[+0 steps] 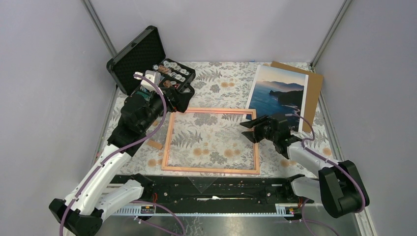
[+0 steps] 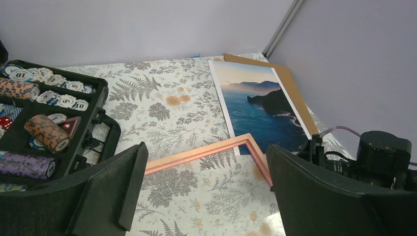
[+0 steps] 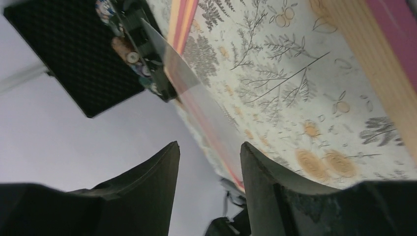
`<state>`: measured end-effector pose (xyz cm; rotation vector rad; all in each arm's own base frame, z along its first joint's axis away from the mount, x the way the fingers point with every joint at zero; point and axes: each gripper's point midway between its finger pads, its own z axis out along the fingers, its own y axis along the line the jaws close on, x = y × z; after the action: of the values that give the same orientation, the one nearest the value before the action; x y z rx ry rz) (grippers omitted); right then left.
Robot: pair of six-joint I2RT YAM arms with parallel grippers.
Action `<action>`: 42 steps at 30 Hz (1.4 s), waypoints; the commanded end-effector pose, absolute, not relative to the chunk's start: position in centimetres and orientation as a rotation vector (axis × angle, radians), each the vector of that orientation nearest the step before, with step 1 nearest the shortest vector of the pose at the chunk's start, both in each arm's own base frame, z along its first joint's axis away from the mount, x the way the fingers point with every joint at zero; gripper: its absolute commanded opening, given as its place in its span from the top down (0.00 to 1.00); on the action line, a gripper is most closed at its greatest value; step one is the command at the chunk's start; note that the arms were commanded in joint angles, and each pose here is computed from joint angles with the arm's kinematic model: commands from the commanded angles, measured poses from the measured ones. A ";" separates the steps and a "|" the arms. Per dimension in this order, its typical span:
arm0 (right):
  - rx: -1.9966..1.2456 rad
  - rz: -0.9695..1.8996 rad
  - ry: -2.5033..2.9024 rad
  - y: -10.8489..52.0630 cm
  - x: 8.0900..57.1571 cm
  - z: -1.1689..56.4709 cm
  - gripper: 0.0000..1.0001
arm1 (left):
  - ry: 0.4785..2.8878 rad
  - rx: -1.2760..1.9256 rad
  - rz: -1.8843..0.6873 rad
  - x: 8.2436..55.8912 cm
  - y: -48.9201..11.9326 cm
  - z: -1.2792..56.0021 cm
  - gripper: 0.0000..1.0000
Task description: Put the photo into the frame
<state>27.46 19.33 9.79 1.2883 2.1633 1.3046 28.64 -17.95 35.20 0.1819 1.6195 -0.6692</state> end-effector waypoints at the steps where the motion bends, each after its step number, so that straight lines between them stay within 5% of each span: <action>1: 1.030 1.161 2.229 18.4 28.4 10.8 0.43 | 1.561 0.182 -0.681 28.9 -18.0 36.6 0.01; 5: 0.665 0.882 2.522 16.3 27.2 8.2 0.27 | 1.576 0.186 -0.685 29.1 -18.3 36.2 0.01; 8: 0.499 0.621 2.632 12.0 26.7 8.6 0.25 | 1.584 0.197 -0.704 29.1 -18.7 36.0 0.01; 16: 0.111 1.118 2.833 25.0 17.2 11.8 0.06 | 1.589 0.203 -0.739 28.9 -19.2 36.1 0.01; 21: 0.388 1.267 2.781 29.2 14.3 10.3 0.15 | 1.598 0.199 -0.737 29.0 -19.2 35.8 0.01; 31: 0.685 0.798 2.648 20.9 14.9 8.1 0.22 | 1.611 0.202 -0.744 29.1 -19.4 35.5 0.01; 42: 0.929 0.893 2.647 19.3 14.3 2.9 0.35 | 1.615 0.197 -0.739 29.3 -19.4 35.3 0.01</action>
<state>13.71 19.29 4.46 0.8299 2.6685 0.8424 29.08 -19.22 33.58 0.1983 1.6775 -0.7180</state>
